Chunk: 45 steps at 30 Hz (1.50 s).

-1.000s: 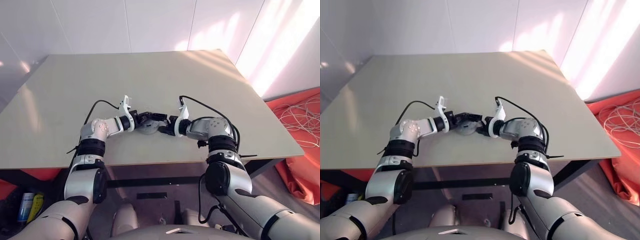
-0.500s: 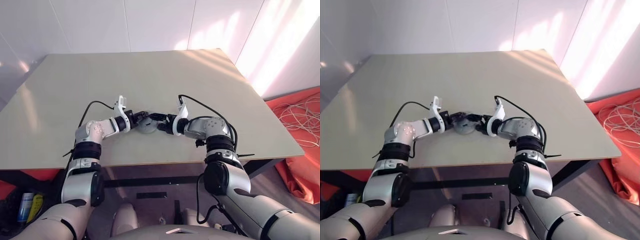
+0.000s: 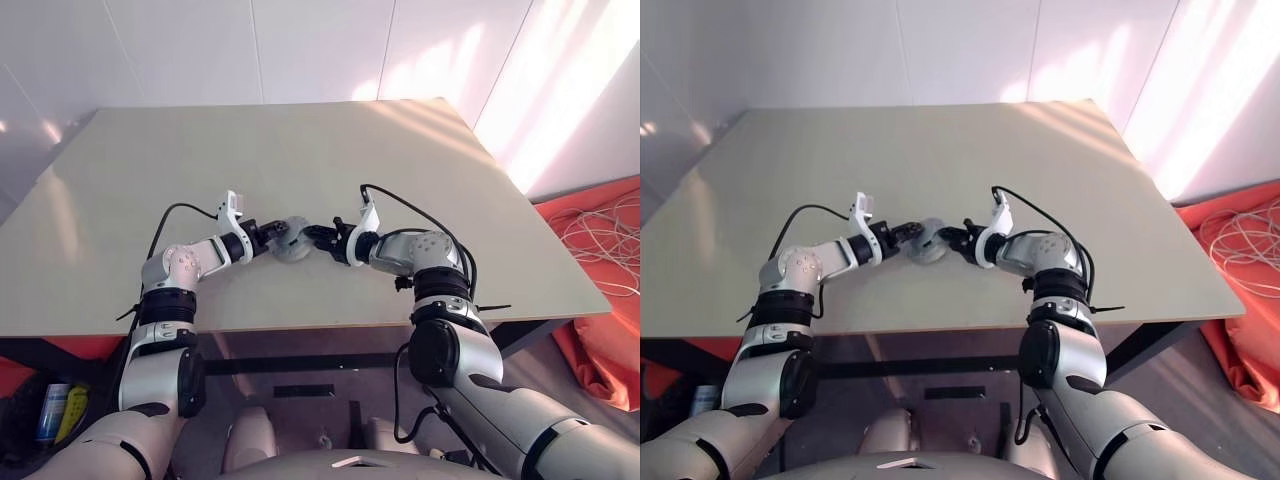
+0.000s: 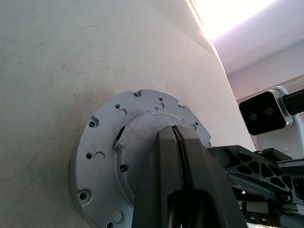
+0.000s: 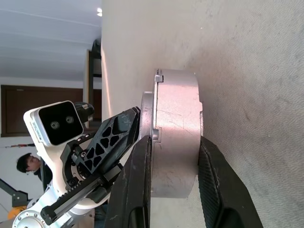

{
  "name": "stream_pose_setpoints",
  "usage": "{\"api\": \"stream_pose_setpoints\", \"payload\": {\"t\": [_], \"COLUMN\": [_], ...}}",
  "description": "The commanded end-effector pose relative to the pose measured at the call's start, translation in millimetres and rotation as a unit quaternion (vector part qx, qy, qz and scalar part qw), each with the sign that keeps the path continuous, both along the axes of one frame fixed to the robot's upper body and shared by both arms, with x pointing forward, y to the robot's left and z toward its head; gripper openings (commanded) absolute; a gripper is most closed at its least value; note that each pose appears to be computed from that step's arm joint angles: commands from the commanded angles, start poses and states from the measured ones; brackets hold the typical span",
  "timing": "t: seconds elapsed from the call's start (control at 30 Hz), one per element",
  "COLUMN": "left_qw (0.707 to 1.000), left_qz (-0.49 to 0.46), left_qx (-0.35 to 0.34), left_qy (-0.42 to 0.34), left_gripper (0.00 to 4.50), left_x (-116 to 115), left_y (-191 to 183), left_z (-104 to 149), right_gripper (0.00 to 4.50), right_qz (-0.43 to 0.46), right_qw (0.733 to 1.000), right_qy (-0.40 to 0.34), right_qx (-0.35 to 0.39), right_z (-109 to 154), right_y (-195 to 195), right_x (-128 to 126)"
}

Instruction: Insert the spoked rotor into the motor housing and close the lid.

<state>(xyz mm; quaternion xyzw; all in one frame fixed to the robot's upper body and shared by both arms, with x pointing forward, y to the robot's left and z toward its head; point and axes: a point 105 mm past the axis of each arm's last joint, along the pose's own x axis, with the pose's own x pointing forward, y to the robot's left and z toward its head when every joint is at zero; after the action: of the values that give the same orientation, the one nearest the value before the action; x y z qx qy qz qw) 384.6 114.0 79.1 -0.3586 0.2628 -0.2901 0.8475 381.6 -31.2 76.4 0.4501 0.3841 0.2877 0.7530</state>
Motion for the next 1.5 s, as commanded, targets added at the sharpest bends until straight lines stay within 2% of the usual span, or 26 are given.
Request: {"api": "stream_pose_setpoints", "payload": {"t": [0.03,0.17,0.27,0.43,0.53,0.63,0.8,0.97,1.07,1.2,1.5], "left_qw": [0.997,0.999,0.999,0.977,0.956,0.943,0.931,0.942,0.945,0.944,0.950], "left_qz": [-0.004,0.014,0.040,0.137,0.183,0.217,0.238,0.217,0.204,0.199,0.182], "left_qx": [0.031,0.013,-0.020,-0.148,-0.207,-0.232,-0.265,-0.249,-0.253,-0.258,-0.248], "left_qy": [0.068,0.046,0.008,-0.070,-0.096,-0.099,-0.077,-0.053,-0.048,-0.057,-0.062], "left_gripper": [0.00,0.00,0.00,0.00,0.00,0.00,0.00,0.00,0.00,0.91,3.98], "left_x": [-13,-7,1,19,22,23,21,16,12,10,5], "left_y": [-2,1,7,41,62,76,84,72,68,68,63], "left_z": [-37,-29,-13,33,50,53,48,34,32,34,34], "right_gripper": [1.11,1.11,1.11,1.11,1.11,1.11,1.11,1.11,1.11,1.11,1.11], "right_qz": [0.020,0.002,-0.010,-0.040,-0.069,-0.091,-0.110,-0.091,-0.077,-0.086,-0.095], "right_qw": [0.998,0.999,0.999,0.998,0.995,0.990,0.969,0.953,0.950,0.952,0.955], "right_qy": [-0.045,-0.038,-0.032,-0.019,-0.015,-0.012,-0.051,-0.092,-0.110,-0.110,-0.104], "right_qx": [0.037,0.038,0.038,0.052,0.068,0.106,0.213,0.274,0.283,0.274,0.263], "right_z": [32,30,28,29,33,45,90,123,134,132,127], "right_y": [21,16,13,7,2,0,-5,-7,-7,-9,-10], "right_x": [6,10,14,22,30,37,48,45,41,42,45]}}
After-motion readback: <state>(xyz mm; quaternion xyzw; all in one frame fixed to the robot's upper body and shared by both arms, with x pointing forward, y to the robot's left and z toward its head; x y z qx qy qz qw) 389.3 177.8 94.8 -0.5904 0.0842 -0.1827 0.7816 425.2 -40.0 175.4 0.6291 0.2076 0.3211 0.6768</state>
